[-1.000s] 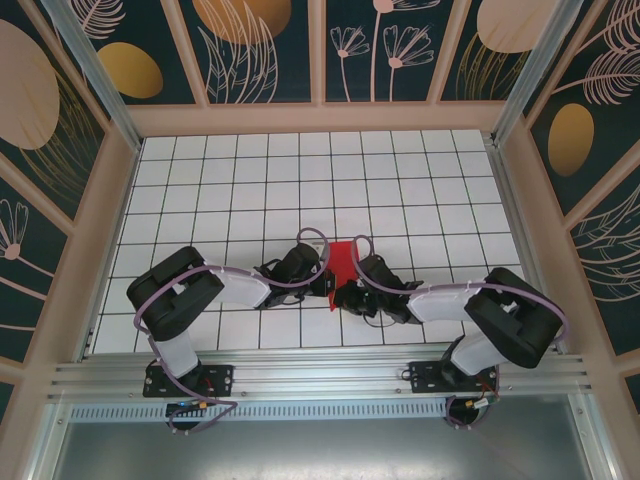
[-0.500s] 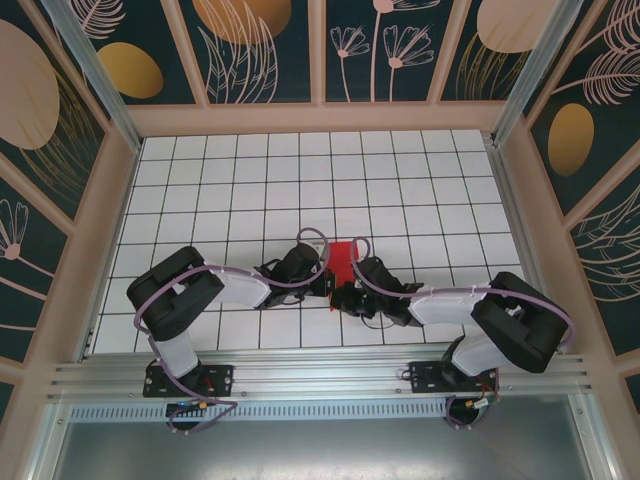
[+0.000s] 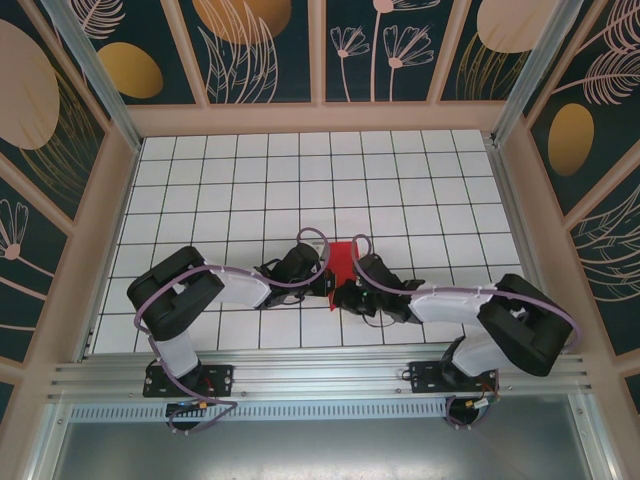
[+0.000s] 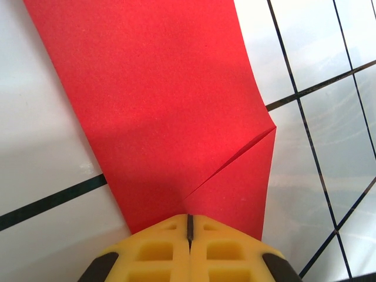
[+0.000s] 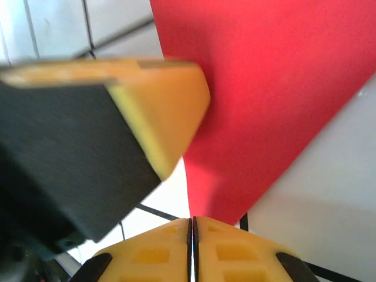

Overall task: Fold a paper plane with a square sheet of paper (pick it up from the middle)
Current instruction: Third fold the triangle at the center of the table.

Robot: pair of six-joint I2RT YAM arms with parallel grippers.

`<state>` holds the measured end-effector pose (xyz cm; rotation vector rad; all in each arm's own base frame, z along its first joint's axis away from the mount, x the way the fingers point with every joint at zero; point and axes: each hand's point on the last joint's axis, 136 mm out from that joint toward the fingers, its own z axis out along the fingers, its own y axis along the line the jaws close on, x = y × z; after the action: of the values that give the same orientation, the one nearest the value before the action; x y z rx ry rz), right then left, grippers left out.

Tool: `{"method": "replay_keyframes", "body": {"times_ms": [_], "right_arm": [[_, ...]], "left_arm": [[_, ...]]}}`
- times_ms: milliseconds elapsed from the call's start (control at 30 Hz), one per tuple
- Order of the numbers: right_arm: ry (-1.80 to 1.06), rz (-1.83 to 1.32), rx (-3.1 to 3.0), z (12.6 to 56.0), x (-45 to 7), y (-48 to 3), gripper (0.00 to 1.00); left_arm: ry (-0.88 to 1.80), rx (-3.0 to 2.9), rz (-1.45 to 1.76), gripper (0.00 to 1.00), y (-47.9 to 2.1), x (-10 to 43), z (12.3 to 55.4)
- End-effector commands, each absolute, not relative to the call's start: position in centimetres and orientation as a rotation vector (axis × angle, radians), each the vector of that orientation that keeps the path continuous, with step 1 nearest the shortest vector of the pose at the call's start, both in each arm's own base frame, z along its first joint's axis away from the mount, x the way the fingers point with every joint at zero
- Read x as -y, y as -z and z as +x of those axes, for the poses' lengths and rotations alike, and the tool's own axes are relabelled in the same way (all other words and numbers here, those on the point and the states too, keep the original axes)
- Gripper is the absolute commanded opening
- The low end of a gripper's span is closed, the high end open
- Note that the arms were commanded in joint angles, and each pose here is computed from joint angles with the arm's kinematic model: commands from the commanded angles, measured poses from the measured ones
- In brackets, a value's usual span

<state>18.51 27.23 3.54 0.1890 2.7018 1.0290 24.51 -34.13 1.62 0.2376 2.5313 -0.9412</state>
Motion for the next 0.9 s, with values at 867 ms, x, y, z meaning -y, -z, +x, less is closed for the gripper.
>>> {"method": "replay_keyframes", "body": {"times_ms": [867], "right_arm": [[-0.983,0.294,-2.637,26.6,-22.9,-3.4,0.13]], "left_arm": [[0.865,-2.622,0.288,0.0,0.6,33.0,23.5]]}}
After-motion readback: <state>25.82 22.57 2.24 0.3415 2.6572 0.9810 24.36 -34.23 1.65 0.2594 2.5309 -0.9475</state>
